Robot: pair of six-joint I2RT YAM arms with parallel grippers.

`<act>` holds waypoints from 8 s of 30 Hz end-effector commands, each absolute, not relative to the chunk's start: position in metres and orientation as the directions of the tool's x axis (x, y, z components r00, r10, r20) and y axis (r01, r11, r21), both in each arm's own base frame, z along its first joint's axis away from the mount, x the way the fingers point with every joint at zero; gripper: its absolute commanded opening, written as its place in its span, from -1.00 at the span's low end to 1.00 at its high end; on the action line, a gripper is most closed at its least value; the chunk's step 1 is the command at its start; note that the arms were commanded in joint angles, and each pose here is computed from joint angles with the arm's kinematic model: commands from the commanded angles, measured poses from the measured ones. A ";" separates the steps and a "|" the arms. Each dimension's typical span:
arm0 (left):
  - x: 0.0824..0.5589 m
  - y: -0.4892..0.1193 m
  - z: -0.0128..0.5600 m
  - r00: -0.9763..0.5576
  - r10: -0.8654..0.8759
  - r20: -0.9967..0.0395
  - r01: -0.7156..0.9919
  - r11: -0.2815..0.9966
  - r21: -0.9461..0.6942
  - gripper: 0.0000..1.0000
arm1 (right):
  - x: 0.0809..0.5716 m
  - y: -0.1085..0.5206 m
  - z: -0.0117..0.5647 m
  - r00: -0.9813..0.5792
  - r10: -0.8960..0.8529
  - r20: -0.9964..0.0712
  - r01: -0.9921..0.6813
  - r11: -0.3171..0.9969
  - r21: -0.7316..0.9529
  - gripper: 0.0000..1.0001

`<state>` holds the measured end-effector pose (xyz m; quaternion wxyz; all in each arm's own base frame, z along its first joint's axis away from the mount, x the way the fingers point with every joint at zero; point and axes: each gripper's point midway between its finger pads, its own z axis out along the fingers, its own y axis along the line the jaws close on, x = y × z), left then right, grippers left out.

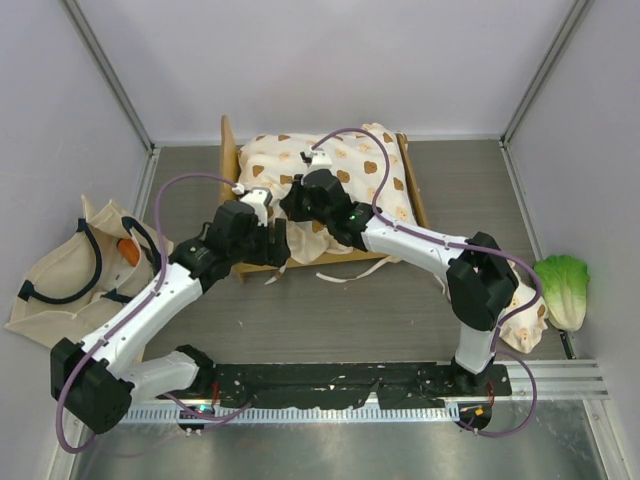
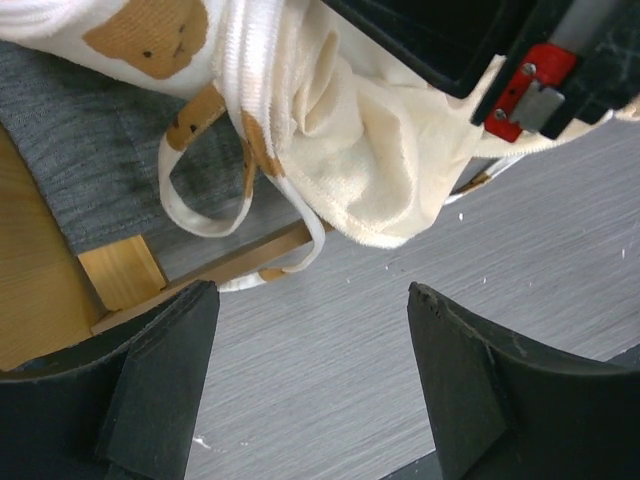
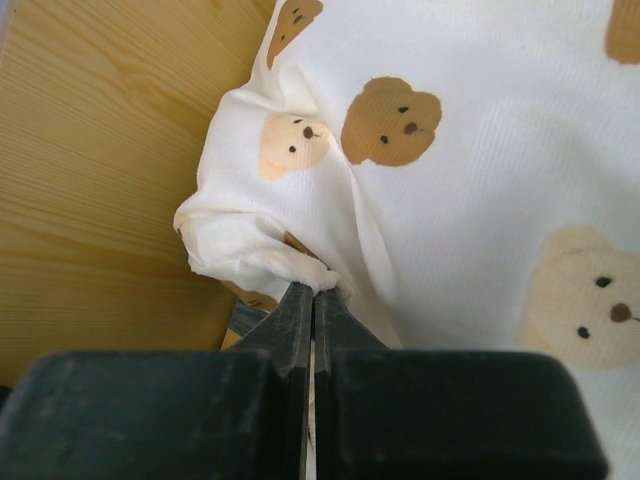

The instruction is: Set up the pet bed

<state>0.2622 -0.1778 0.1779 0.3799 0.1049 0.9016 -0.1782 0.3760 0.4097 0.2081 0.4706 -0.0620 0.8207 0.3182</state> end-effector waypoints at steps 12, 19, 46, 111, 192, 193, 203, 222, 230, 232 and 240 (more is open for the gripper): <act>0.321 -0.200 0.164 -0.582 -0.034 -0.812 0.290 0.925 -0.247 0.67 | 0.384 0.405 0.234 -0.515 0.271 -0.813 -0.413 0.753 0.513 -0.98; 0.332 -0.201 0.138 -0.599 -0.002 -0.801 0.277 0.938 -0.209 0.71 | 0.385 0.401 0.236 -0.513 0.282 -0.811 -0.407 0.751 0.519 -0.98; 0.226 -0.163 0.177 -0.789 0.033 -0.614 0.251 0.929 -0.273 0.55 | 0.401 0.396 0.237 -0.502 0.299 -0.812 -0.388 0.761 0.520 -0.92; 0.307 -0.173 0.188 -0.641 0.395 -0.658 0.494 0.869 0.041 -1.00 | 0.380 0.395 0.249 -0.526 0.312 -0.791 -0.431 0.704 0.564 -0.89; 0.278 -0.094 0.289 -0.428 -0.210 -0.879 0.033 0.968 -0.247 0.43 | 0.303 0.475 0.196 -0.564 0.144 -0.813 -0.493 0.732 0.471 -0.87; 0.278 -0.085 0.288 -0.417 -0.207 -0.885 -0.004 0.974 -0.226 0.47 | 0.297 0.479 0.197 -0.557 0.133 -0.820 -0.491 0.743 0.455 -0.86; 0.283 -0.078 0.228 -0.566 -0.131 -0.814 -0.075 0.991 -0.107 0.65 | 0.270 0.498 0.188 -0.587 -0.003 -0.809 -0.630 0.630 0.454 -0.12; 0.297 -0.083 0.177 -0.660 -0.118 -0.742 -0.058 0.993 -0.107 -0.25 | 0.211 0.389 0.119 -0.724 0.035 -0.689 -0.447 0.736 0.508 -0.51; 0.311 -0.079 0.166 -0.675 -0.113 -0.729 -0.081 0.994 -0.078 -0.85 | 0.283 0.385 0.099 -0.636 0.087 -0.767 -0.356 0.849 0.391 -0.88; 0.319 -0.075 0.164 -0.681 -0.104 -0.725 -0.087 0.994 -0.061 -0.90 | 0.296 0.400 0.102 -0.621 0.097 -0.778 -0.382 0.829 0.408 -0.86; 0.340 -0.069 0.161 -0.712 -0.136 -0.689 -0.092 0.991 -0.100 -1.00 | 0.314 0.442 0.104 -0.605 0.225 -0.763 -0.382 0.760 0.527 -0.11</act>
